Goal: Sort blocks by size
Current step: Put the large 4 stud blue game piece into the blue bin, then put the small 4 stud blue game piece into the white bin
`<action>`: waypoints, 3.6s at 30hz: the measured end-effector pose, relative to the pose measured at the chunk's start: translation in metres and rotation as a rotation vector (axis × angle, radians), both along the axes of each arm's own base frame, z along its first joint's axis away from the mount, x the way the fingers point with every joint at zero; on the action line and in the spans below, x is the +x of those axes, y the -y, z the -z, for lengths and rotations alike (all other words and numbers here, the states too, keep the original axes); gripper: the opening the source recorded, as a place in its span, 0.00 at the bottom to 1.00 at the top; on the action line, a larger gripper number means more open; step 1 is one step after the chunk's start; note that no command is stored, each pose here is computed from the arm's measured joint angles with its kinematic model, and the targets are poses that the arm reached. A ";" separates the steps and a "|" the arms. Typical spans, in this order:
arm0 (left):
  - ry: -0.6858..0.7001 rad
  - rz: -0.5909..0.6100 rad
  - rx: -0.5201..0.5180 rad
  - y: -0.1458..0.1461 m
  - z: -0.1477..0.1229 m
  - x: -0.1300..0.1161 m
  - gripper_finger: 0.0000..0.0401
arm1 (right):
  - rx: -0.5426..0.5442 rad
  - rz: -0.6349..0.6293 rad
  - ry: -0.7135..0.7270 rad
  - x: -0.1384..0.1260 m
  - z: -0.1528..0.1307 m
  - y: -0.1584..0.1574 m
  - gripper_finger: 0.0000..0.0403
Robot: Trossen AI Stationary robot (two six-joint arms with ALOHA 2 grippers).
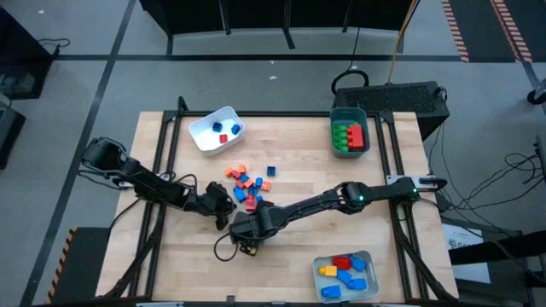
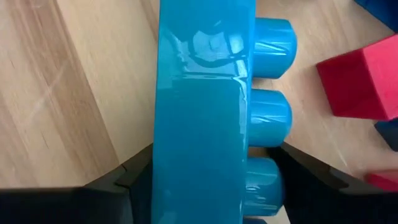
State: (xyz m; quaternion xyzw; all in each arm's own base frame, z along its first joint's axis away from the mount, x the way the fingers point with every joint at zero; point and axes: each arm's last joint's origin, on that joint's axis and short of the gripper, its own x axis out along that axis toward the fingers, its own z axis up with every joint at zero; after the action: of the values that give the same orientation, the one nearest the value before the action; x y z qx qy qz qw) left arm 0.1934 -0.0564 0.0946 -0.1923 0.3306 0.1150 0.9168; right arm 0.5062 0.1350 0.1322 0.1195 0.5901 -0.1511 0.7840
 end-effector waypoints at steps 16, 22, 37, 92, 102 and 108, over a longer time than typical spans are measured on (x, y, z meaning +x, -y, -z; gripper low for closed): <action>-0.005 0.003 0.004 0.000 0.000 0.000 0.00 | -0.068 -0.018 -0.044 -0.024 -0.060 0.008 0.60; -0.008 0.004 0.005 0.000 0.001 0.000 0.00 | -0.139 -0.054 -0.062 -0.051 -0.116 0.019 0.60; -0.029 0.053 0.022 0.000 0.000 -0.002 0.00 | -0.354 0.265 0.043 -0.182 -0.252 0.135 0.60; 0.189 0.028 0.052 -0.020 -0.077 -0.055 0.00 | -0.149 0.173 0.398 -0.172 -0.132 0.261 0.69; 0.243 0.043 0.052 -0.026 -0.088 -0.078 0.00 | -0.112 -0.201 0.233 -0.111 -0.062 0.248 0.69; 0.300 0.065 0.032 -0.028 -0.094 -0.088 0.00 | -0.150 -0.305 0.204 -0.083 -0.054 0.249 0.69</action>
State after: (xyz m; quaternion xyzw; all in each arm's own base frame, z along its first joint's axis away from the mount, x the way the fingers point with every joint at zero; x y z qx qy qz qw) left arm 0.1049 -0.0286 0.1888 -0.1819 0.1943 0.0602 0.9620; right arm 0.4228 -0.1141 0.1867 -0.0154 0.5058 -0.0609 0.8604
